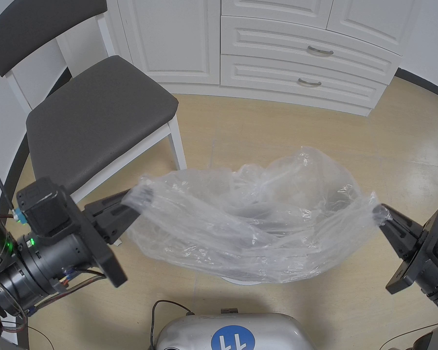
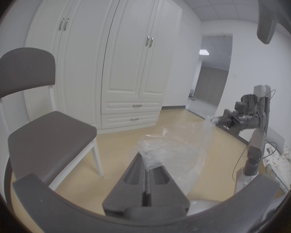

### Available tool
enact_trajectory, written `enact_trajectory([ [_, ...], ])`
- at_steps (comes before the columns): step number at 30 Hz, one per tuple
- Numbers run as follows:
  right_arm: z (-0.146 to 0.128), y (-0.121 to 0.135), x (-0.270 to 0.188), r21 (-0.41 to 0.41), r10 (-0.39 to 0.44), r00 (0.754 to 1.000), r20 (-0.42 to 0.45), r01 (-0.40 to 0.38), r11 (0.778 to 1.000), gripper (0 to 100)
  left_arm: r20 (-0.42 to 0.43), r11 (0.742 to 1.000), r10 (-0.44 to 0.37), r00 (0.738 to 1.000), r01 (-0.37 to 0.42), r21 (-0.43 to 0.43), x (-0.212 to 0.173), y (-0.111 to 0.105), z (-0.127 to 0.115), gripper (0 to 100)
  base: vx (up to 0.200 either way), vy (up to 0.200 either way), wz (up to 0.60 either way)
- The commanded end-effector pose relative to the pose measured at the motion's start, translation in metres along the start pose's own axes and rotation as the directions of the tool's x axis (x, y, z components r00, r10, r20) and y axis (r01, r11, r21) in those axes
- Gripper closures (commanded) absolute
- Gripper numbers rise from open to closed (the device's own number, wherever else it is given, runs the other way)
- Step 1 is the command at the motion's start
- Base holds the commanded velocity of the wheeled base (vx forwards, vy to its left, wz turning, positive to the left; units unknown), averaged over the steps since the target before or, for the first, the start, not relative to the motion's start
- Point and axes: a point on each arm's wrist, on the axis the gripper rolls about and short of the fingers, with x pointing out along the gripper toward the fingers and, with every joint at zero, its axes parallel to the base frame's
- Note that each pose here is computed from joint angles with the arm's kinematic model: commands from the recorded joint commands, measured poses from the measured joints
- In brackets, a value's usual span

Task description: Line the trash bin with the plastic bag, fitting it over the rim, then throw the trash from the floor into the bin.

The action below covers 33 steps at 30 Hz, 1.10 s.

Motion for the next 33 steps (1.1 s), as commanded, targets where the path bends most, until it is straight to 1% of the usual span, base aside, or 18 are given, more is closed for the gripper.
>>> enact_trajectory([
  [1, 0.001, 0.016, 0.003, 0.103, 0.172, 0.984, 0.036, -0.175, 0.979, 100, -0.025, 0.998, -0.055, 0.998, 0.055, -0.01, 0.04, -0.017, -0.021, 100, 0.0, 0.0, 0.0],
  [3, -0.005, 0.022, 0.006, 0.146, 0.219, 0.976, 0.007, -0.218, 0.965, 100, 0.005, 0.996, -0.073, 0.997, 0.073, -0.046, 0.055, -0.025, -0.03, 100, 0.0, 0.0, 0.0],
  [5, -0.01, 0.03, 0.011, 0.181, 0.253, 0.967, -0.021, -0.245, 0.952, 100, 0.036, 0.992, -0.09, 0.995, 0.093, -0.08, 0.065, -0.033, -0.036, 100, 0.0, 0.0, 0.0],
  [7, -0.015, 0.037, 0.015, 0.2, 0.28, 0.959, -0.049, -0.266, 0.943, 100, 0.076, 0.989, -0.089, 0.993, 0.097, -0.109, 0.072, -0.036, -0.04, 100, 0.0, 0.0, 0.0],
  [8, -0.015, 0.037, 0.015, 0.2, 0.28, 0.959, -0.049, -0.266, 0.943, 100, 0.076, 0.989, -0.089, 0.993, 0.097, -0.109, 0.072, -0.036, -0.04, 100, 0.0, 0.0, 0.0],
  [10, -0.019, 0.042, 0.014, 0.202, 0.298, 0.954, -0.045, -0.283, 0.938, 100, 0.113, 0.986, -0.078, 0.991, 0.093, -0.141, 0.079, -0.037, -0.045, 100, 0.0, 0.0, 0.0],
  [15, -0.025, 0.044, 0.011, 0.199, 0.305, 0.951, -0.05, -0.289, 0.936, 100, 0.092, 0.984, -0.056, 0.994, 0.071, -0.163, 0.077, -0.032, -0.052, 100, 0.0, 0.0, 0.0],
  [16, -0.026, 0.045, 0.013, 0.196, 0.295, 0.953, -0.062, -0.278, 0.94, 100, 0.067, 0.984, -0.037, 0.997, 0.048, -0.173, 0.073, -0.025, -0.058, 100, 0.0, 0.0, 0.0],
  [19, -0.028, 0.048, 0.025, 0.217, 0.282, 0.956, -0.084, -0.259, 0.941, 100, 0.055, 0.984, -0.004, 0.998, 0.014, -0.175, 0.073, -0.016, -0.061, 100, 0.0, 0.0, 0.0],
  [20, -0.03, 0.05, 0.032, 0.241, 0.269, 0.958, -0.099, -0.239, 0.941, 100, 0.058, 0.985, 0.007, 0.998, 0.004, -0.175, 0.074, -0.013, -0.06, 100, 0.0, 0.0, 0.0],
  [22, -0.031, 0.053, 0.045, 0.303, 0.22, 0.968, -0.123, -0.175, 0.937, 100, 0.058, 0.984, 0.018, 0.998, -0.007, -0.176, 0.074, -0.009, -0.06, 100, 0.0, 0.0, 0.0],
  [24, -0.033, 0.057, 0.058, 0.359, 0.177, 0.974, -0.143, -0.116, 0.926, 100, 0.051, 0.984, 0.023, 0.998, -0.013, -0.175, 0.075, -0.008, -0.061, 100, 0.0, 0.0, 0.0],
  [25, -0.033, 0.057, 0.06, 0.367, 0.173, 0.974, -0.146, -0.11, 0.924, 100, 0.048, 0.984, 0.024, 0.999, -0.015, -0.175, 0.075, -0.007, -0.062, 100, 0.0, 0.0, 0.0],
  [26, -0.035, 0.058, 0.066, 0.388, 0.156, 0.975, -0.156, -0.085, 0.918, 100, 0.042, 0.984, 0.028, 0.999, -0.02, -0.175, 0.076, -0.006, -0.063, 100, 0.0, 0.0, 0.0],
  [27, -0.039, 0.057, 0.073, 0.405, 0.138, 0.976, -0.17, -0.059, 0.913, 100, 0.034, 0.984, 0.031, 0.999, -0.025, -0.174, 0.077, -0.005, -0.065, 100, 0.0, 0.0, 0.0],
  [31, -0.047, 0.054, 0.08, 0.416, 0.124, 0.969, -0.216, -0.024, 0.909, 100, 0.007, 0.982, 0.037, 0.999, -0.035, -0.185, 0.085, -0.004, -0.074, 100, 0.0, 0.0, 0.0],
  [33, -0.051, 0.051, 0.086, 0.432, 0.11, 0.963, -0.245, 0.007, 0.902, 100, -0.011, 0.975, 0.038, 0.999, -0.039, -0.22, 0.096, -0.004, -0.082, 100, 0.0, 0.0, 0.0],
])
